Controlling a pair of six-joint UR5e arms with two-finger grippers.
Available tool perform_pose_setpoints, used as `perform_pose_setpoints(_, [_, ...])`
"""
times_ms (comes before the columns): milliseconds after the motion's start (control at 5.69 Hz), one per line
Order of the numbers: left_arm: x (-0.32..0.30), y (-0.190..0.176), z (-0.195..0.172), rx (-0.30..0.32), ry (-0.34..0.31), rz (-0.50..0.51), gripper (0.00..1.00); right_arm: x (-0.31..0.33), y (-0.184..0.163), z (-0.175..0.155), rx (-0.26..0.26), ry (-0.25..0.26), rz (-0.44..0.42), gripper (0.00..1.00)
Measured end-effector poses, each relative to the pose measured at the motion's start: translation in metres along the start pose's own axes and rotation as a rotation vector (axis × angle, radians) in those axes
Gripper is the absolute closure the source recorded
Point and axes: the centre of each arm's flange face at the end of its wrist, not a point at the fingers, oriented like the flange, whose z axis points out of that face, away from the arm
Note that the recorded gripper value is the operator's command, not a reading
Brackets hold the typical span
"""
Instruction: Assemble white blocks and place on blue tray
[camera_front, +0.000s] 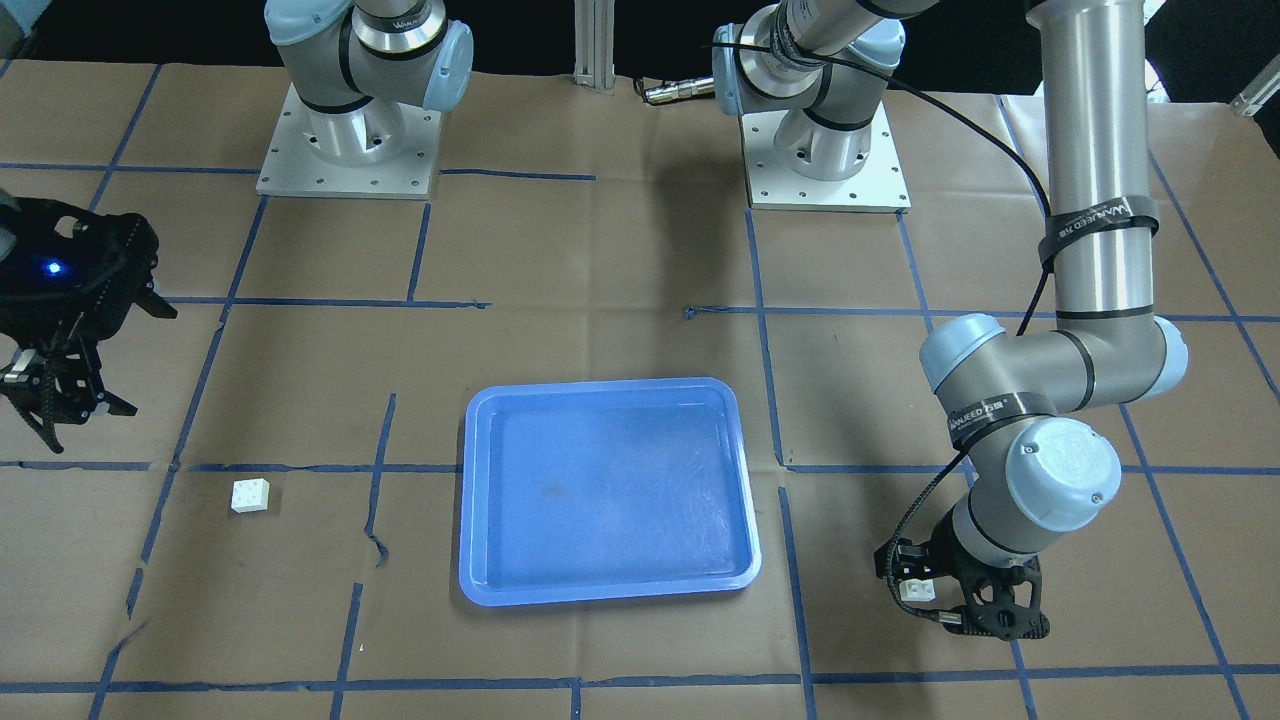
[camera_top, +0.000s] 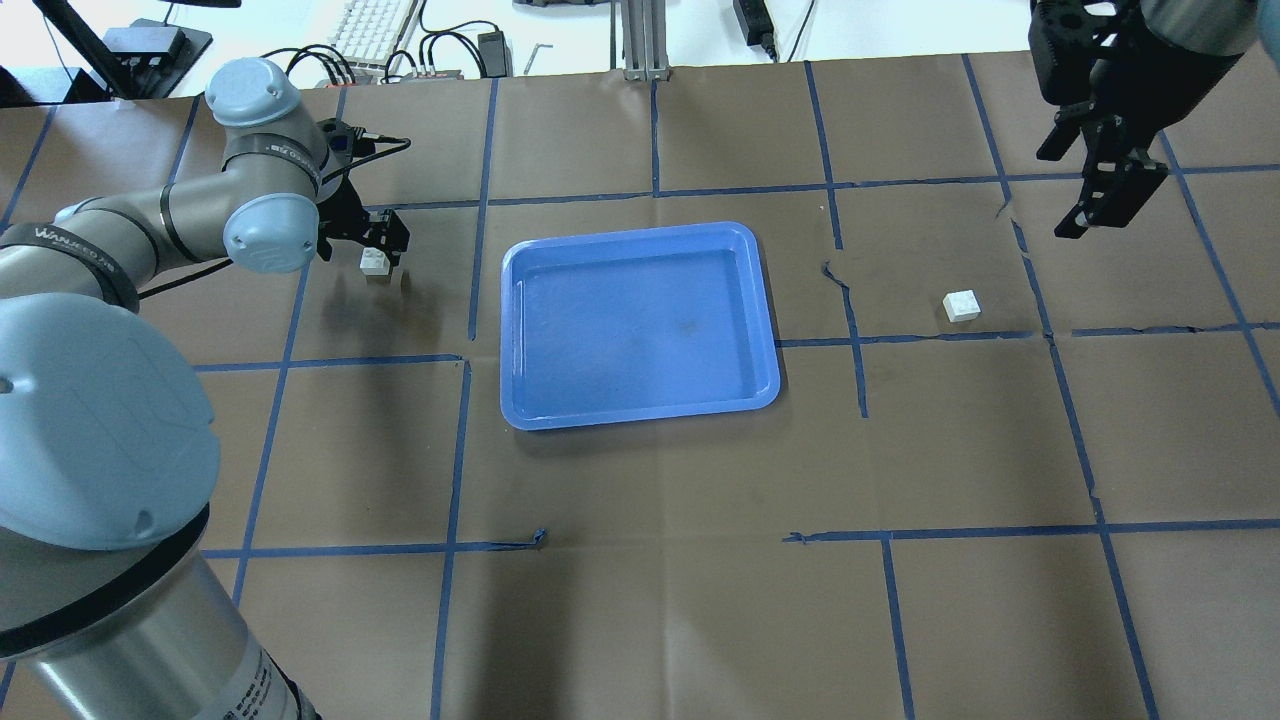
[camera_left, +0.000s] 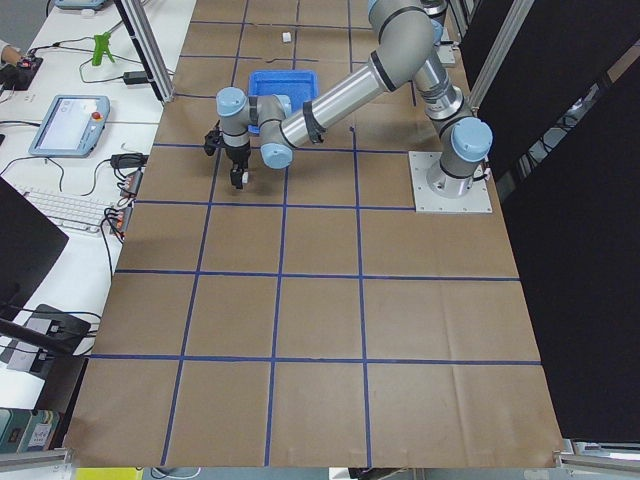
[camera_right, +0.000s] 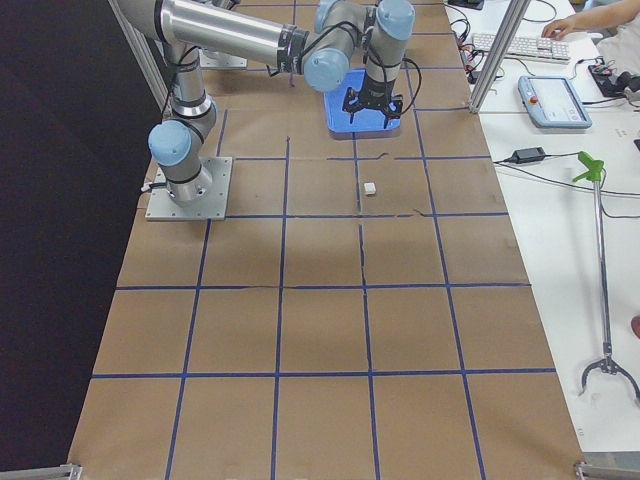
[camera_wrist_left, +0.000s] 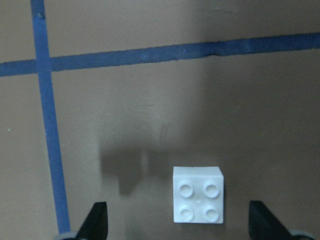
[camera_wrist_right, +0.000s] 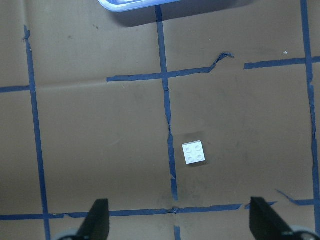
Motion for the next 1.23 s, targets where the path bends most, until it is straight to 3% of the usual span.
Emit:
perform_pose_setpoints(176, [0.001, 0.000, 0.002, 0.002, 0.008, 0.004, 0.72, 0.012, 0.020, 0.018, 0.065, -0.007, -0.065, 0.01])
perform_pose_setpoints(527, [0.002, -0.001, -0.005, 0.014, 0.009, 0.050, 0.77, 0.041, 0.045, 0.075, 0.234, -0.023, -0.154, 0.01])
perform_pose_setpoints(703, [0.012, -0.003, -0.014, 0.025, 0.003, 0.160, 0.77, 0.056, 0.068, 0.113, 0.338, -0.028, -0.166, 0.01])
perform_pose_setpoints(879, [0.045, -0.007, -0.031, 0.049, -0.004, 0.334, 0.77, 0.069, 0.087, 0.152, 0.419, -0.024, -0.186, 0.01])
perform_pose_setpoints(1231, [0.154, 0.013, -0.094, 0.062, 0.005, 0.722, 0.77, 0.084, 0.101, 0.209, 0.489, -0.028, -0.239, 0.01])
